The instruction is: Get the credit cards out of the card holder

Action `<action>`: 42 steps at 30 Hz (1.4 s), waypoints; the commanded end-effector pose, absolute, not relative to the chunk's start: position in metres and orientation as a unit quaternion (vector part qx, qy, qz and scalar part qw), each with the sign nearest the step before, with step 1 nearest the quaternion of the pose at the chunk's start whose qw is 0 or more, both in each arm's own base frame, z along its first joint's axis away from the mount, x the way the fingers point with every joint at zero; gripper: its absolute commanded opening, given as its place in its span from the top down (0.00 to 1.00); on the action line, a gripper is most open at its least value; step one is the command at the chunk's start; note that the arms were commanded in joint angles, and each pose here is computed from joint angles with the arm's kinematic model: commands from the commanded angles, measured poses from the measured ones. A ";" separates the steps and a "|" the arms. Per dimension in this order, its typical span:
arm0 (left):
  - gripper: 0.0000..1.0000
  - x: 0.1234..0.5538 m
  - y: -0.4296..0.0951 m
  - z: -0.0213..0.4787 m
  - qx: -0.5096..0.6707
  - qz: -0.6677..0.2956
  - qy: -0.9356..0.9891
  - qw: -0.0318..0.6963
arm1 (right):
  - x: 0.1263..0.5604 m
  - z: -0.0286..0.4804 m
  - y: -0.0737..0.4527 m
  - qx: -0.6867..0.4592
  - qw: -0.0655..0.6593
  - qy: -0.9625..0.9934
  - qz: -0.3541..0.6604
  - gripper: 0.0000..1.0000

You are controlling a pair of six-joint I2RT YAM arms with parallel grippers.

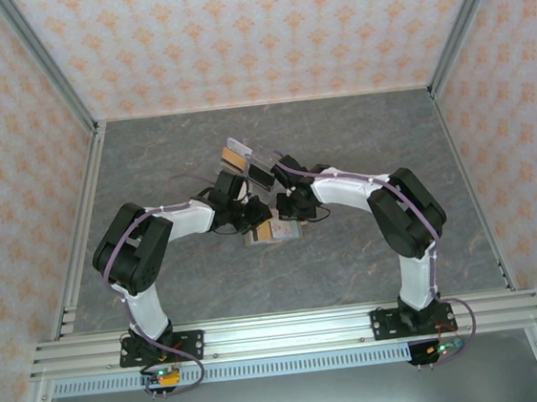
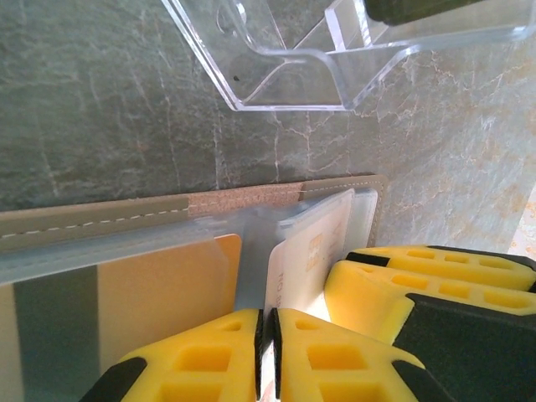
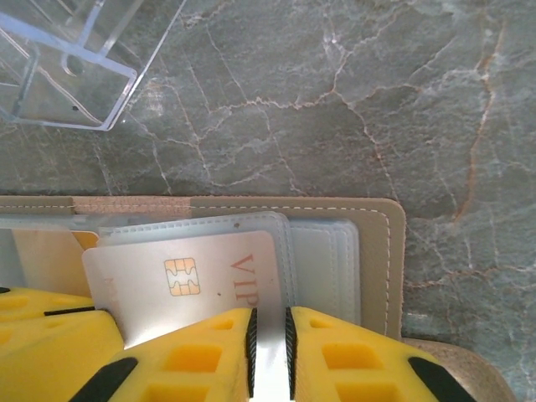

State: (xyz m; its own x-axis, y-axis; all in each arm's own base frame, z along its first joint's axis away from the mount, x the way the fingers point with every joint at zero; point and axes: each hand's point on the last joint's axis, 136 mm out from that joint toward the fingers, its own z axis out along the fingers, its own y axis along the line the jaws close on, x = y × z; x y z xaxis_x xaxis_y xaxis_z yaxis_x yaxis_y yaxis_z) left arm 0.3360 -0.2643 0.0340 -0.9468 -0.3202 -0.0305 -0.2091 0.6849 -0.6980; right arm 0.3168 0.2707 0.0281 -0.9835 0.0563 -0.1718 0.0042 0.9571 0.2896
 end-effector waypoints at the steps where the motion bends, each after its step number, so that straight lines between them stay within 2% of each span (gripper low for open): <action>1: 0.87 0.339 -0.273 0.054 -0.112 -0.410 0.900 0.094 | 0.306 0.012 0.259 0.024 0.059 0.992 0.111 0.82; 8: 0.88 0.340 -0.270 0.064 -0.107 -0.428 0.891 0.104 | 0.305 0.010 0.255 0.029 0.058 0.993 0.103 0.83; 32: 0.94 0.328 -0.244 0.053 -0.131 -0.414 0.896 0.097 | 0.308 0.011 0.247 0.046 0.064 0.992 0.098 0.84; 36: 1.00 0.327 -0.227 0.055 -0.140 -0.391 0.903 0.110 | 0.311 0.024 0.259 0.039 0.074 0.986 0.142 0.83; 42: 1.00 0.330 -0.202 0.078 -0.148 -0.388 0.899 0.142 | 0.321 0.066 0.285 0.028 0.116 0.963 0.241 0.73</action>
